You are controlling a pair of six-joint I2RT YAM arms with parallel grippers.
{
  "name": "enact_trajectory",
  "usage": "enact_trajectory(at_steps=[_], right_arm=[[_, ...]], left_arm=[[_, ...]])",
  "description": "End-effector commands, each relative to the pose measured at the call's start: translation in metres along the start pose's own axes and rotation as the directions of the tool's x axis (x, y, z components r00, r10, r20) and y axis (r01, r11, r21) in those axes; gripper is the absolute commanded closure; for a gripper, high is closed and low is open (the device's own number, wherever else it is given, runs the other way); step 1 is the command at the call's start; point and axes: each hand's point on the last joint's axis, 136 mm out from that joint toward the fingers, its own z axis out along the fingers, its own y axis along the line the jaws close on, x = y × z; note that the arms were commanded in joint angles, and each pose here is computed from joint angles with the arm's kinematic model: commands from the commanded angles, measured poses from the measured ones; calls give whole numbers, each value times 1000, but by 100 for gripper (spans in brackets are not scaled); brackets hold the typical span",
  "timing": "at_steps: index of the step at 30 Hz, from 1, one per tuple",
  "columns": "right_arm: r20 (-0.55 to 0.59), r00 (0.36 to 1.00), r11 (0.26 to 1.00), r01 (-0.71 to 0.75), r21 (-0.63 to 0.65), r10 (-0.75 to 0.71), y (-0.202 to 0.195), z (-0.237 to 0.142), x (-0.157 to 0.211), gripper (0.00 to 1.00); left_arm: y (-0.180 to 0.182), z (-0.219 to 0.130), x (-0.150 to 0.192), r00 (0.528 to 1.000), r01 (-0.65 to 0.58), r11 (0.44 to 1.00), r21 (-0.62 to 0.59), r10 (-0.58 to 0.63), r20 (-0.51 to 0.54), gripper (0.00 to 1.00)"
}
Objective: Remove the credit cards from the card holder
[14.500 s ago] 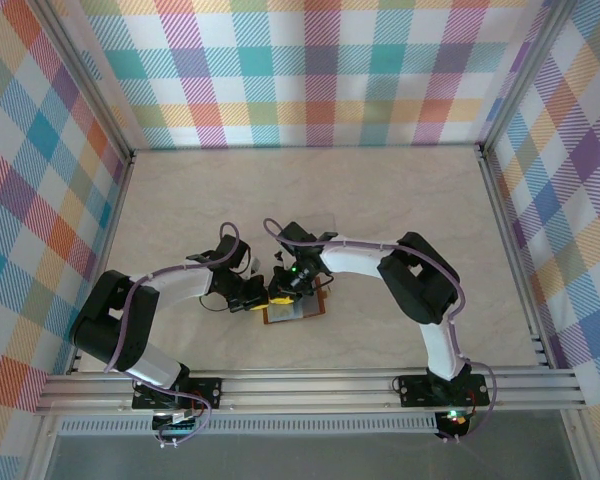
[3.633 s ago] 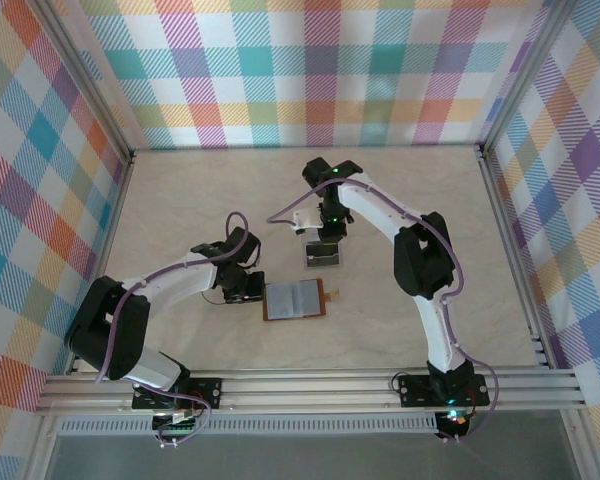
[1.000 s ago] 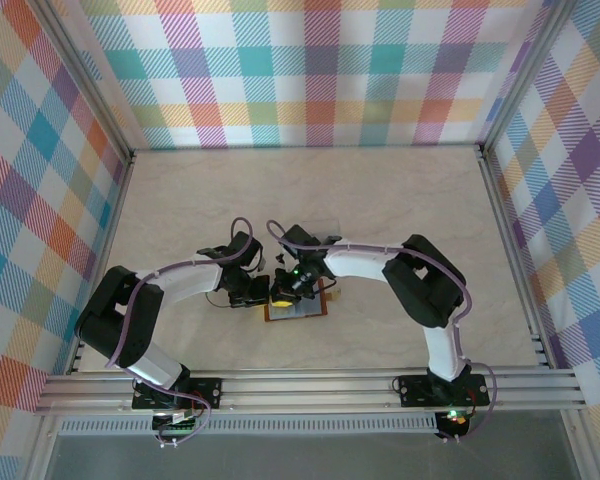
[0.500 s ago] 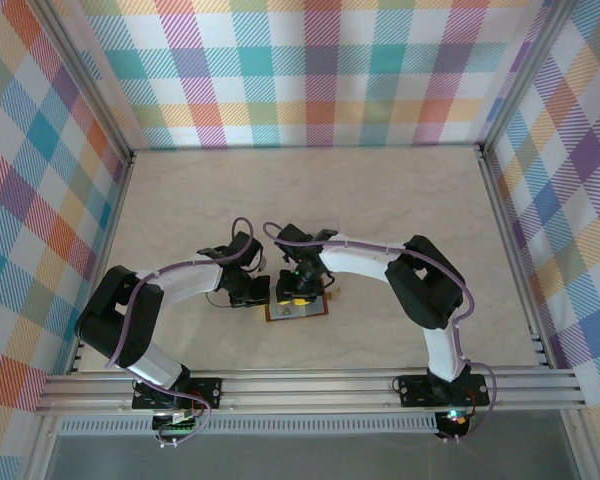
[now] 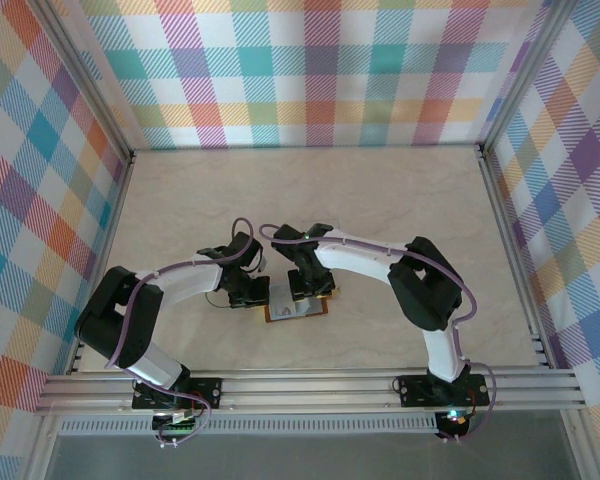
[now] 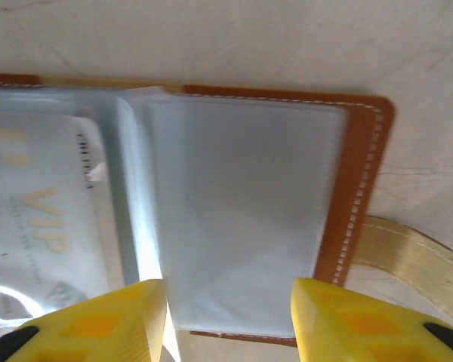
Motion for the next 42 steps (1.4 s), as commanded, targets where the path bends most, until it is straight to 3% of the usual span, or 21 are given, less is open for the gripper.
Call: enact_trajectory(at_steps=[1,8,23,28,33,42], right_arm=[[-14,1000,999,-1,45,1,-21,2,4,53],[-44,999,1000,-7,20,8,-33,17,11,55],[2,1000,986,18,-167,-18,-12,-26,20,59],[31,999,944,50,-326,-43,20,-39,7,64],[-8,998,870,45,-490,-56,48,-34,-8,74],[-90,995,816,-24,-578,-35,54,-10,-18,81]], left_arm=[[4,-11,6,1000,-8,1000,-28,7,-18,95],[-13,-28,-9,999,-22,1000,-17,23,37,94],[-26,2,-13,1000,-15,999,-44,15,5,94],[-25,-8,-20,999,-14,997,-72,17,41,94],[-42,-19,-20,998,-19,999,-27,21,62,94],[-35,4,-5,1000,-10,998,-56,10,14,94]])
